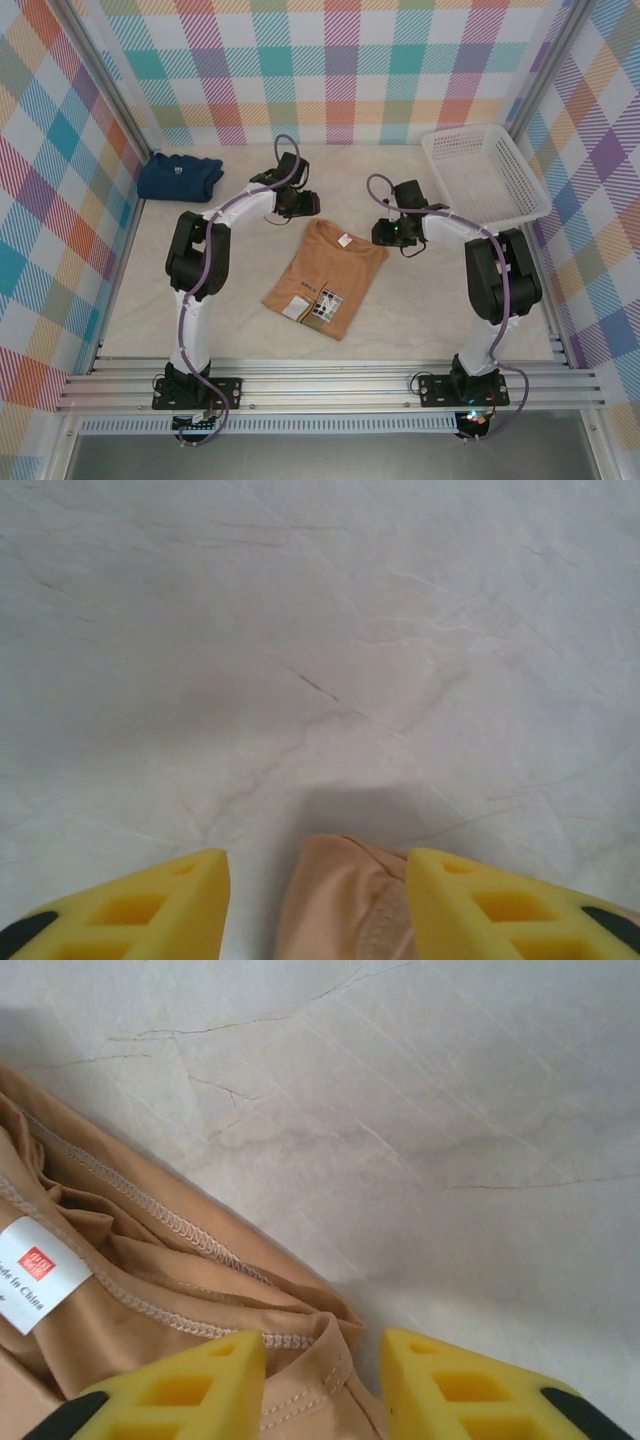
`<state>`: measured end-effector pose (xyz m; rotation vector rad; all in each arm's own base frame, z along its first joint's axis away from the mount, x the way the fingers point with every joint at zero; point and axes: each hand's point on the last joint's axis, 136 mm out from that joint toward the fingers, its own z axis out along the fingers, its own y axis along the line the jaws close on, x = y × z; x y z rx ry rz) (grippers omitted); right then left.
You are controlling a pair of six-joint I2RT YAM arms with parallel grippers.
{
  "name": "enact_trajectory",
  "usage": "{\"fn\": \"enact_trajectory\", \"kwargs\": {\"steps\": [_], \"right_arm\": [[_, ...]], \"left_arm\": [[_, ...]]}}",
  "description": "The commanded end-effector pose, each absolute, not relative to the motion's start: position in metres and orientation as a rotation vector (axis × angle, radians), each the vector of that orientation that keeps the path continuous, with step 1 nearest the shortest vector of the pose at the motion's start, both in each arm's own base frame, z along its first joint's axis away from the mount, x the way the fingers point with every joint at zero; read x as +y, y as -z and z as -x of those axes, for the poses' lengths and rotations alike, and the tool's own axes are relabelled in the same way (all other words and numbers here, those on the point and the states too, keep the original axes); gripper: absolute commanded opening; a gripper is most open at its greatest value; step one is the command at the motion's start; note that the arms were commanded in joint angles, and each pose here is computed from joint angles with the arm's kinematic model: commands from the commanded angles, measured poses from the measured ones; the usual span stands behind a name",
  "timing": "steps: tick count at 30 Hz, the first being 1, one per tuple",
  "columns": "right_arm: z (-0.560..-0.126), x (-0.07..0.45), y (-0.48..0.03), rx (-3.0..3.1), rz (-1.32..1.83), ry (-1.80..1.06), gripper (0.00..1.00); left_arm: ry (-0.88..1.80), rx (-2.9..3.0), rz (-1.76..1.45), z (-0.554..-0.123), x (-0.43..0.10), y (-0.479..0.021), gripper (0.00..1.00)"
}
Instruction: Fold the inside-out t-shirt
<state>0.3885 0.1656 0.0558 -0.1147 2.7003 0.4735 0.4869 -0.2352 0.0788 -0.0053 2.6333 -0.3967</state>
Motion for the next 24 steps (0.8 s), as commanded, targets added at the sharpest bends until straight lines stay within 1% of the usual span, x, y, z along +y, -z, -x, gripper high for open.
{"fn": "enact_trajectory", "kwargs": {"steps": [1,5,7,10,12,17,24], "right_arm": [[-0.368,0.160,-0.079,2.688,0.071,-0.514,0.42],[-0.337,0.172,-0.075,2.724,-0.019,-0.698,0.52],[-0.330,0.184,-0.071,2.734,-0.045,-0.796,0.56],[-0.329,0.192,-0.064,2.755,-0.052,-0.829,0.60],[-0.331,0.195,-0.059,2.757,-0.059,-0.843,0.62],[-0.345,0.206,-0.049,2.764,-0.051,-0.889,0.63],[-0.377,0.217,-0.045,2.752,0.009,-0.880,0.60]], "left_arm": [[0.332,2.596,0.008,-0.475,-0.213,-0.105,0.54],[0.430,2.658,-0.008,-0.424,-0.206,-0.099,0.62],[0.546,2.702,0.010,-0.396,-0.205,-0.090,0.64],[0.680,2.766,0.033,-0.358,-0.205,-0.075,0.67],[0.727,2.805,0.039,-0.338,-0.204,-0.064,0.67],[0.706,2.903,0.054,-0.303,-0.191,-0.039,0.67],[0.969,2.926,0.063,-0.255,-0.213,-0.042,0.64]]}}
